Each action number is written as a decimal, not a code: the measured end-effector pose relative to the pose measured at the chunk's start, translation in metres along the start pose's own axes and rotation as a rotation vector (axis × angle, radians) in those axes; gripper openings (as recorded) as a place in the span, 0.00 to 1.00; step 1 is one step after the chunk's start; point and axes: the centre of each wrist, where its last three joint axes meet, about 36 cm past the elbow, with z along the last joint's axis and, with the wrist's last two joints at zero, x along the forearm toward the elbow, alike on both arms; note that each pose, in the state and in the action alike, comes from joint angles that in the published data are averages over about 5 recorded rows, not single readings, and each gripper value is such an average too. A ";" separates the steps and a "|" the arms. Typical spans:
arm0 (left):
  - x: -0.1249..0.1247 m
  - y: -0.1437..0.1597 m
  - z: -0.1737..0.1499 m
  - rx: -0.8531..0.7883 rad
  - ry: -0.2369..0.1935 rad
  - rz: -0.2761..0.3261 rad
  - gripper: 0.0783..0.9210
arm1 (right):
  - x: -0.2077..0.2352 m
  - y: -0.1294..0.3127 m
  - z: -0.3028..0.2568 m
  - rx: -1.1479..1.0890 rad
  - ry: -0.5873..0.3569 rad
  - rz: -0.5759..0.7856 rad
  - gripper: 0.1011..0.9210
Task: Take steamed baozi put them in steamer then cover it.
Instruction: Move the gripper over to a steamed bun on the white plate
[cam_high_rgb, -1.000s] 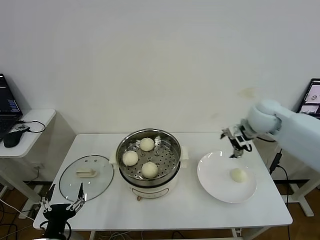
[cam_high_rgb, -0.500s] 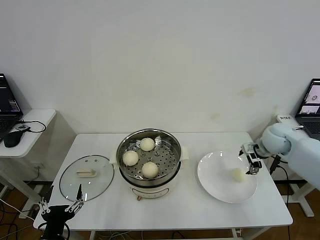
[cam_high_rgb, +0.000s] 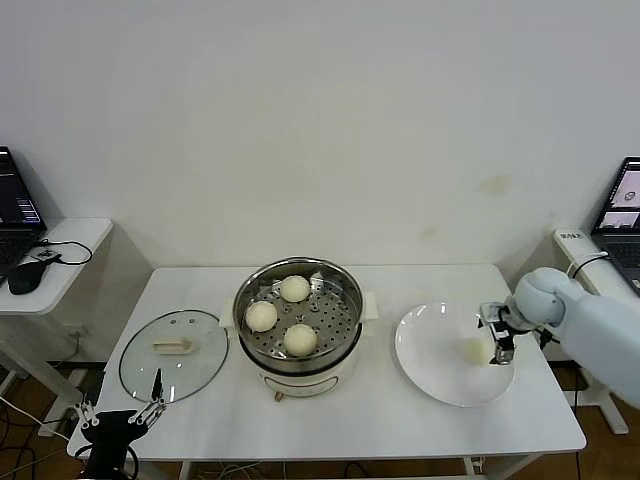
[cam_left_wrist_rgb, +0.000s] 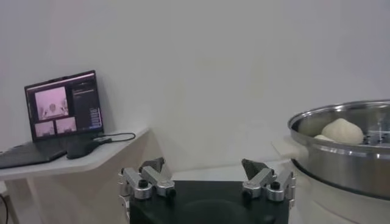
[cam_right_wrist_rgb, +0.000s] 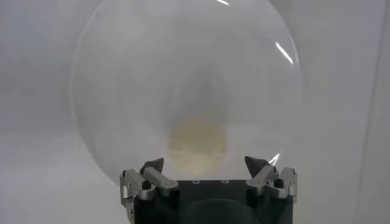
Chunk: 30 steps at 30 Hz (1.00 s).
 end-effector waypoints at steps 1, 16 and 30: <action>0.000 0.000 0.000 0.000 0.000 0.000 0.88 | -0.002 0.000 0.000 -0.001 0.000 0.000 0.88; -0.001 -0.001 0.001 0.004 0.003 0.001 0.88 | -0.024 -0.005 -0.007 -0.013 0.003 0.004 0.83; -0.001 -0.002 0.003 0.007 0.008 0.002 0.88 | -0.026 -0.006 -0.004 -0.018 0.012 -0.002 0.67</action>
